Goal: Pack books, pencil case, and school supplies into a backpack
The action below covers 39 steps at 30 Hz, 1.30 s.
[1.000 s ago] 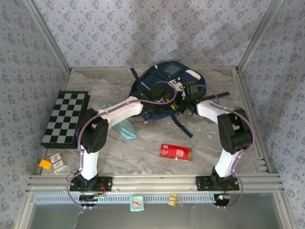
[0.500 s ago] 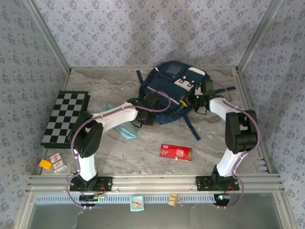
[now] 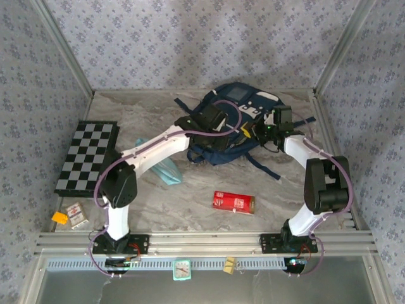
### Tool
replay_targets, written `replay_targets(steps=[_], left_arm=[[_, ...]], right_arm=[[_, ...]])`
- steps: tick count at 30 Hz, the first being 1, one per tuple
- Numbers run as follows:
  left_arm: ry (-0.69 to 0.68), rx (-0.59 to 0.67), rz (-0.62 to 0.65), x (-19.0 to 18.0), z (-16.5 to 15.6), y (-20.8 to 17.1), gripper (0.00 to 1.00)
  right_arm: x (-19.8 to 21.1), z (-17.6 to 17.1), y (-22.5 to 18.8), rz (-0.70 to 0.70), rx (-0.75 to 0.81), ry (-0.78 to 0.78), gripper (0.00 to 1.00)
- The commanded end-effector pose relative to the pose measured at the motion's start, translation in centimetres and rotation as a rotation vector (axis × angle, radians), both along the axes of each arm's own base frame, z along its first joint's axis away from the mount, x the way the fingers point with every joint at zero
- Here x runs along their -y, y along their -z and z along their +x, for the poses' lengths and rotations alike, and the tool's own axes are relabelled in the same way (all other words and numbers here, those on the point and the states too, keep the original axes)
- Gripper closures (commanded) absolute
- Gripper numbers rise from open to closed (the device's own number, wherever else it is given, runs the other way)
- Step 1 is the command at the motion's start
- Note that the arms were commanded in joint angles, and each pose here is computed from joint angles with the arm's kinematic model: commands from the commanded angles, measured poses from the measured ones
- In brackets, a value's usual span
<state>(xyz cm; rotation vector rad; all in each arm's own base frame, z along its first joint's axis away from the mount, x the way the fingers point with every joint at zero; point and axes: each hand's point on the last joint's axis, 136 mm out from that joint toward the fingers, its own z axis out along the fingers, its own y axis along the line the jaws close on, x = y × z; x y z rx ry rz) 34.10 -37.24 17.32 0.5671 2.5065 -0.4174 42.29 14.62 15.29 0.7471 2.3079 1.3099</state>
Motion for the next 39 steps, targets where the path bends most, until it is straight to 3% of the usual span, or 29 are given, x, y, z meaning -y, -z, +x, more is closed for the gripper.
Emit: replay_targets(steps=[1,6,17,32,37,39], left_arm=[[0.091,-0.039,0.025,1.5,-0.8,1.3,0.5],[0.131,-0.003,0.028,2.8,-0.8,2.0,0.49],[0.07,0.029,0.001,4.7,1.4,3.6,0.51],[0.045,0.068,-0.072,6.4,2.9,3.9,0.8],[0.03,0.095,-0.041,4.6,3.7,3.4,0.98],[0.023,0.102,-0.037,3.5,3.8,3.0,1.0]], right_arm=[[-0.8,0.5,-4.6,0.074,0.12,-0.036,1.0],[-1.0,0.7,-4.5,0.084,0.119,-0.029,1.0],[-1.5,0.8,-4.4,0.09,0.118,-0.025,1.0],[-2.2,0.7,-4.0,0.102,0.112,-0.03,1.0],[-1.7,0.5,-3.8,0.086,0.103,-0.034,1.0],[-1.1,0.6,-3.9,0.083,0.105,-0.024,1.0]])
